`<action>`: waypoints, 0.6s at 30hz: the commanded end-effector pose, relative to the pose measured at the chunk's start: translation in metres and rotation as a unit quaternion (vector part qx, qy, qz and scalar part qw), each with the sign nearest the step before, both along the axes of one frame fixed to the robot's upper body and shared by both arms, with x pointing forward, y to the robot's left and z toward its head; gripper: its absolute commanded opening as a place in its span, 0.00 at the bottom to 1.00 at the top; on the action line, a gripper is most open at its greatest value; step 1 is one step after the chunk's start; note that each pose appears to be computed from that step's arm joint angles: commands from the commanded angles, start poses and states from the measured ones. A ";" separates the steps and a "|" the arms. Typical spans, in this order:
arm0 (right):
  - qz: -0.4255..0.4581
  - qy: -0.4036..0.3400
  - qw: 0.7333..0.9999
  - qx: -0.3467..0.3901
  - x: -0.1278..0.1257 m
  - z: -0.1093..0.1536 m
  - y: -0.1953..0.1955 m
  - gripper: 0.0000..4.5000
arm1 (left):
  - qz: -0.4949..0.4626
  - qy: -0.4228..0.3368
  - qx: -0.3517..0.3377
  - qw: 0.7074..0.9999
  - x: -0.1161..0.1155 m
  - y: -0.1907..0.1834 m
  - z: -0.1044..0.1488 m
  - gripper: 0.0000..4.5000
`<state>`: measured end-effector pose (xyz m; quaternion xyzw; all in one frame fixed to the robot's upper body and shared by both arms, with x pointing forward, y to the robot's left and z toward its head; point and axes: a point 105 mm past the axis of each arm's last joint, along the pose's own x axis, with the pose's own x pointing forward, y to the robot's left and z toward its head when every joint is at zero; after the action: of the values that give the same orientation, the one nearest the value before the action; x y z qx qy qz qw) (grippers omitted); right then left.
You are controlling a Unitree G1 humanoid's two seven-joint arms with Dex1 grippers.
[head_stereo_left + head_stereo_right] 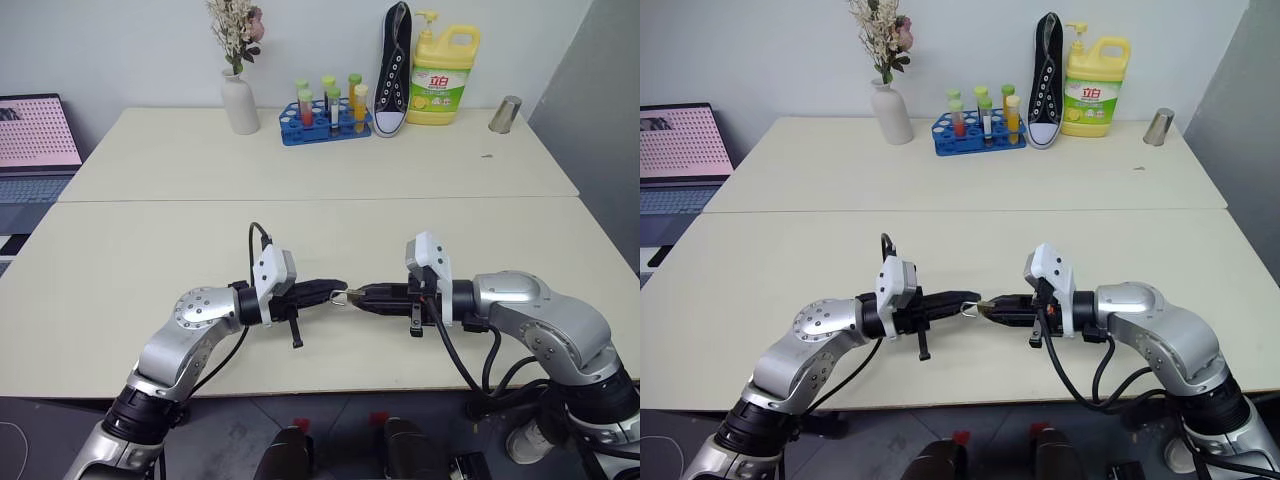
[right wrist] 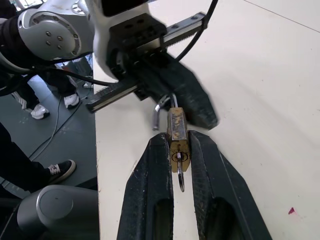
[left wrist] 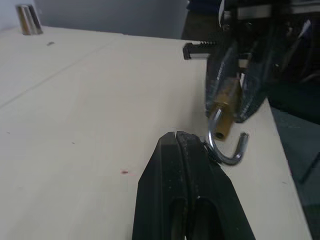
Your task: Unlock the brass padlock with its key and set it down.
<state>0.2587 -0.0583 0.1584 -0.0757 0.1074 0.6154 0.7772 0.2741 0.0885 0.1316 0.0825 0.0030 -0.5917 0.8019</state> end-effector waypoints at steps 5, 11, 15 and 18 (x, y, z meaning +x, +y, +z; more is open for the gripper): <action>0.014 -0.025 1.000 0.006 -0.003 0.008 0.002 0.03 | -0.020 -0.015 -0.008 1.000 -0.009 0.000 0.016 0.00; 0.014 -0.024 1.000 0.004 -0.002 0.007 0.002 0.03 | -0.041 0.003 -0.003 0.999 -0.017 0.001 0.020 0.00; 0.015 -0.023 1.000 0.002 -0.003 0.005 0.002 0.03 | -0.058 0.028 -0.006 0.998 -0.027 0.002 0.023 0.00; 0.017 -0.023 1.000 0.001 -0.003 0.004 0.002 0.03 | -0.051 0.034 -0.016 0.998 -0.025 0.002 0.026 0.00</action>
<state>0.2584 -0.0586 0.1550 -0.0855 0.1074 0.6173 0.7746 0.2510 0.0918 0.1453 0.0483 0.0381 -0.6324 0.7722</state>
